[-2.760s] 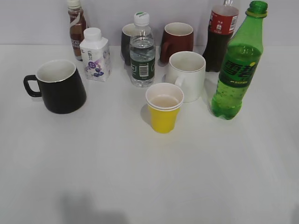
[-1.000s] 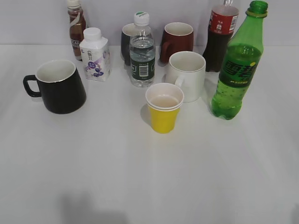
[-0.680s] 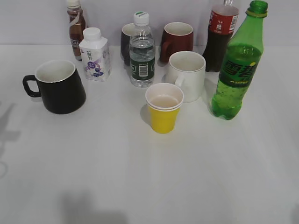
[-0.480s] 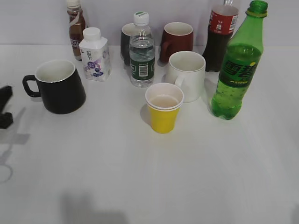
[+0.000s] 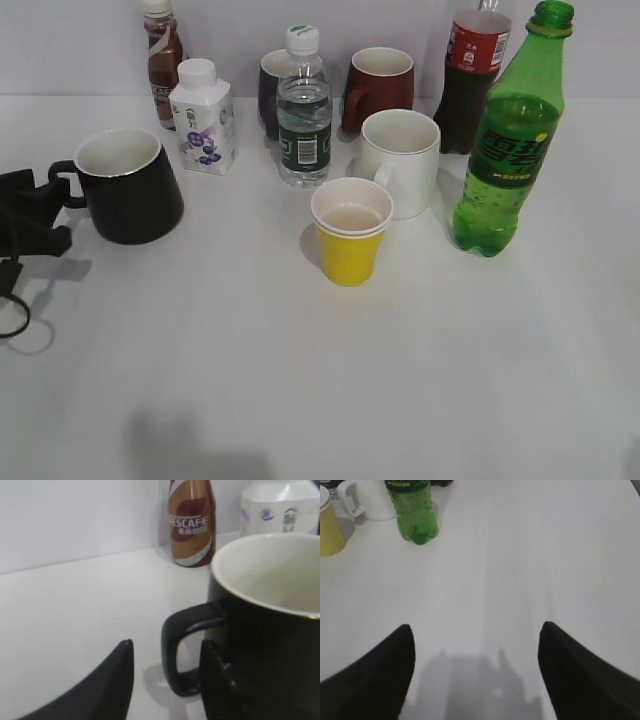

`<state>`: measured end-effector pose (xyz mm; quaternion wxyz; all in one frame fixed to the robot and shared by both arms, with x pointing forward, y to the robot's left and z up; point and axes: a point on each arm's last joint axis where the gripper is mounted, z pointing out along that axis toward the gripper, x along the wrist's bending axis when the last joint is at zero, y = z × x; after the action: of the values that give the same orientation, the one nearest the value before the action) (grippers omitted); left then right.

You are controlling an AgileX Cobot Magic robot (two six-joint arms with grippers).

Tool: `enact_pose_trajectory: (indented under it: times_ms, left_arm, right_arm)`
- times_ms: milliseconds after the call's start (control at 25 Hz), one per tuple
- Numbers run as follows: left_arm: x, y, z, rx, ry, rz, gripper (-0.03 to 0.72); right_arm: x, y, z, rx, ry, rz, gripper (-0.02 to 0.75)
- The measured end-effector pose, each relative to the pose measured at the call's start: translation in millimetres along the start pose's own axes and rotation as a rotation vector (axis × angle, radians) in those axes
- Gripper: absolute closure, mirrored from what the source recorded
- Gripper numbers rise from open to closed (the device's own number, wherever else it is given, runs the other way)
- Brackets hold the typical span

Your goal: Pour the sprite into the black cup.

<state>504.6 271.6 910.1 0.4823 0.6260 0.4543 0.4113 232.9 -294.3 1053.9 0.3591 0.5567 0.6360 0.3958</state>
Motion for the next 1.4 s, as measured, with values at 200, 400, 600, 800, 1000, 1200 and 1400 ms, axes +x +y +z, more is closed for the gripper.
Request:
enact_pose_trajectory:
  times_ms: [200,400,600,800,1000,1200,1400]
  left_arm:
    - [4.8,0.4,19.9,0.018,0.011,0.002,0.349]
    - [9.3,-1.6,41.6,0.053,0.014,0.007,0.414]
    - [9.3,4.2,51.2,0.042,-0.011,0.032,0.627]
    - [4.7,9.7,51.8,0.024,-0.051,0.051,0.634]
    - [-0.9,42.8,34.5,-0.019,-0.062,0.093,0.643]
    - [-4.1,81.0,9.0,-0.017,-0.013,0.083,0.643]
    - [-13.4,110.8,-13.4,-0.064,-0.024,0.096,0.643]
  right_arm:
    - [0.0,0.0,0.0,0.000,0.000,0.000,0.164]
    - [0.0,0.0,0.0,0.000,0.000,0.000,0.164]
    - [0.0,0.0,0.0,0.000,0.000,0.000,0.164]
    - [0.0,0.0,0.0,0.000,0.000,0.000,0.164]
    - [0.0,0.0,0.0,0.000,0.000,0.000,0.164]
    - [0.1,0.0,0.0,0.000,0.001,0.002,0.164]
    - [2.9,2.0,-1.1,-0.016,0.032,0.019,0.164]
